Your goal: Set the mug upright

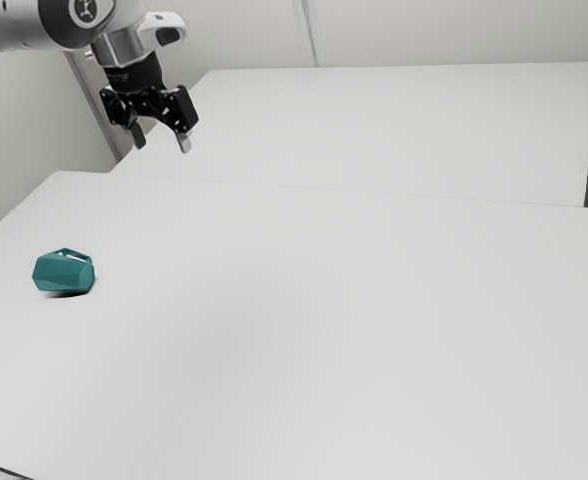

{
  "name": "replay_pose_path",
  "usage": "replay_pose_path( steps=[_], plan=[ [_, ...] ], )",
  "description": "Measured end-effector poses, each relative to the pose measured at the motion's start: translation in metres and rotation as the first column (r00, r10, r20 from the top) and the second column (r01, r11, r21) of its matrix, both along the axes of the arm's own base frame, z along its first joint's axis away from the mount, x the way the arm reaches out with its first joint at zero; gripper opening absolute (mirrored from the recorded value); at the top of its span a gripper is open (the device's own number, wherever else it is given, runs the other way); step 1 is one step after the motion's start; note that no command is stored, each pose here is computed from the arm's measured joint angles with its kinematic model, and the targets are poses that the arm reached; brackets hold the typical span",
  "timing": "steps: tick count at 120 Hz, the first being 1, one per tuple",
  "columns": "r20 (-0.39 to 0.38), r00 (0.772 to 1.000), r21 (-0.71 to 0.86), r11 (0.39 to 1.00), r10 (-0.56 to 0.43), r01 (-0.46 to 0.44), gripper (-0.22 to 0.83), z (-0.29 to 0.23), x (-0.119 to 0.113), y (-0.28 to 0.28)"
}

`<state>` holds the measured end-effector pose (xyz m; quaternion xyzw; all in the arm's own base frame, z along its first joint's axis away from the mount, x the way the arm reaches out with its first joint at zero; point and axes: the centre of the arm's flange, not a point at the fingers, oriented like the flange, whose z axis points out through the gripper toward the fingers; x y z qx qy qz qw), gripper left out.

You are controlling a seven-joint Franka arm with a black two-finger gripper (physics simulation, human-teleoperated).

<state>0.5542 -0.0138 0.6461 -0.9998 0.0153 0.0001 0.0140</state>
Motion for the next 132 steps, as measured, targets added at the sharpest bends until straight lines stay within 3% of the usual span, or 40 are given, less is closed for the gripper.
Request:
replay_pose_path(
  steps=[45, 88, 114, 132],
  plan=[
    [-0.014, 0.999, -0.002, 1.0, 0.03, -0.03, 0.59, 0.001, -0.002, 0.018],
    [-0.017, 0.994, -0.018, 0.994, 0.108, -0.108, 0.59, 0.001, -0.006, 0.069],
    [-0.034, 0.985, -0.035, 0.985, 0.169, -0.17, 0.59, -0.012, -0.007, 0.132],
    [-0.04, 0.964, -0.047, 0.964, 0.261, -0.263, 0.59, -0.019, -0.025, 0.21]
  ],
)
